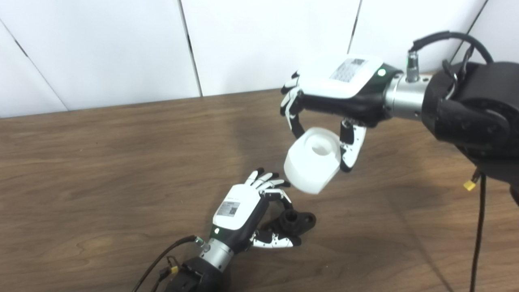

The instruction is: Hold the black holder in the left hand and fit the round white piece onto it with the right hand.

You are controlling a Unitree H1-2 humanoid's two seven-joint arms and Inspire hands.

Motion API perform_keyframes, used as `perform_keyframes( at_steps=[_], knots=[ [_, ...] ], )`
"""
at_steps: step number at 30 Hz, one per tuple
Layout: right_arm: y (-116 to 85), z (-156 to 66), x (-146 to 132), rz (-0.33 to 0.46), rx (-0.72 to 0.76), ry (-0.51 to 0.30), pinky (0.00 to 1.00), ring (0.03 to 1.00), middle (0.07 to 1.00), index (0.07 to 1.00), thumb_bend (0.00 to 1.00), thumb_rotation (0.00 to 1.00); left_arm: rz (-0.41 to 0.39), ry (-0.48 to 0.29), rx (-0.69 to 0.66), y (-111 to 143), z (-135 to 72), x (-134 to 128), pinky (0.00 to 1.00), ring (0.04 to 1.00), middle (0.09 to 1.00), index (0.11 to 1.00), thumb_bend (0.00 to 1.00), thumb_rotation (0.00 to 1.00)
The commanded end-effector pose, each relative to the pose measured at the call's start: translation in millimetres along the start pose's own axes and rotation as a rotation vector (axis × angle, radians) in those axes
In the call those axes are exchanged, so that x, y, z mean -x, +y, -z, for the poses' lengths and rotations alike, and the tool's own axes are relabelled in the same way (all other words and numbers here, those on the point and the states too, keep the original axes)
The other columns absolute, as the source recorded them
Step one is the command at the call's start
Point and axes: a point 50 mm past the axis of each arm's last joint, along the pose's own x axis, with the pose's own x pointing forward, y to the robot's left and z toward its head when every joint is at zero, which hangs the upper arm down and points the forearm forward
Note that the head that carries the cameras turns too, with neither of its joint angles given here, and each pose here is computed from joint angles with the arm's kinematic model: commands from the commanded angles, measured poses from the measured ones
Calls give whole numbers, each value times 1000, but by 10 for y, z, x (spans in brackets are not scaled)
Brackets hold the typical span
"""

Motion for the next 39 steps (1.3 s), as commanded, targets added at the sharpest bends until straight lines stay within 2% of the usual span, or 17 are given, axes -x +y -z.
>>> perform_keyframes(
  at_steps=[1, 16, 26, 32, 39],
  knots=[
    [-54, 3, 75, -55, -2, 20, 977, 924, 809, 482, 524, 133, 25, 22, -28, 30, 51, 24, 1000, 911, 819, 487, 512, 59],
    [176, -46, -15, -73, -29, 58, 959, 925, 813, 482, 524, 132, 22, 24, -34, 50, 15, 15, 1000, 912, 821, 488, 512, 59],
    [301, -109, -52, -81, -52, 55, 933, 913, 800, 482, 524, 132, 11, 27, -36, 54, -1, 10, 1000, 904, 812, 488, 513, 59],
    [392, -159, -62, -58, -90, 65, 932, 913, 802, 482, 524, 134, -36, 69, -80, 41, -45, 8, 1000, 878, 794, 488, 513, 60],
    [445, -170, -48, -42, -113, 84, 937, 918, 805, 482, 524, 136, -63, 116, -69, 24, -84, 5, 1000, 870, 788, 488, 512, 56]
  ],
)
